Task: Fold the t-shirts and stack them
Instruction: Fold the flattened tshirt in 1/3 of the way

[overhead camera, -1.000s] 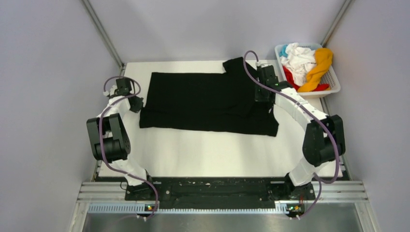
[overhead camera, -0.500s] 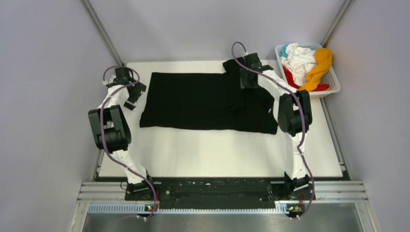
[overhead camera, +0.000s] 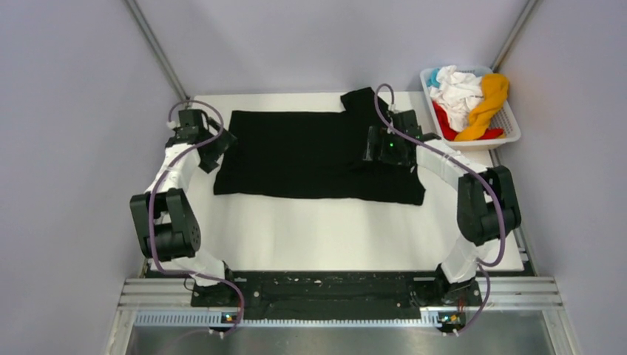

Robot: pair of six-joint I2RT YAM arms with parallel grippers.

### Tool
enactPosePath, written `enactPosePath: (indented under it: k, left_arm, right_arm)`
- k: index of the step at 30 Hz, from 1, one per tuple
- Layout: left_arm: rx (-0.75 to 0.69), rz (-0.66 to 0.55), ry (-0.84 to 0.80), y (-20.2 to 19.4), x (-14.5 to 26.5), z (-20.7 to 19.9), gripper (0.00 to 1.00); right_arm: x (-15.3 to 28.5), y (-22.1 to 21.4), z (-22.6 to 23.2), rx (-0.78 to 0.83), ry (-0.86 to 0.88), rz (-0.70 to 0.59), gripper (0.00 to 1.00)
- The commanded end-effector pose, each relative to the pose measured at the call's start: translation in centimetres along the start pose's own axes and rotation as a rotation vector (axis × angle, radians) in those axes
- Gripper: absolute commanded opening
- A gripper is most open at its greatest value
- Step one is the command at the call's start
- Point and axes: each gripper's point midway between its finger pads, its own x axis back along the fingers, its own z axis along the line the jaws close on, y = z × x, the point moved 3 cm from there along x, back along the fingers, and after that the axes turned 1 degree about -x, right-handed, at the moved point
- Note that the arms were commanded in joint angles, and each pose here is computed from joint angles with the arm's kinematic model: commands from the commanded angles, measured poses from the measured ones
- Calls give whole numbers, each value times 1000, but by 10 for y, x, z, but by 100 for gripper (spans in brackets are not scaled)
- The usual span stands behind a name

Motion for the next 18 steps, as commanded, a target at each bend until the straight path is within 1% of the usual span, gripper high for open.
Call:
enactPosePath:
  k: [1, 3, 5, 8, 11, 16, 18]
  left_arm:
    - [-138, 131, -123, -39, -22, -31, 99]
    - [-170, 171, -119, -52, -35, -37, 99]
    - [-176, 210, -115, -62, -48, -39, 99]
    - [-162, 250, -97, -71, -63, -34, 99]
    - [-170, 243, -47, -72, -69, -24, 99]
    - [-200, 215, 9, -67, -69, -15, 99]
    - [-206, 204, 23, -65, -69, -13, 99]
  right_arm:
    - [-2, -19, 18, -115, 165, -18, 99]
    - [-6, -24, 19, -121, 193, -37, 99]
    - [-9, -20, 33, -114, 277, -42, 99]
    - [-23, -12, 48, -100, 302, -34, 99]
    - [-41, -2, 67, -82, 334, -27, 98]
    - [-59, 35, 98, -44, 361, -71, 98]
    - [-60, 55, 109, -39, 384, -110, 98]
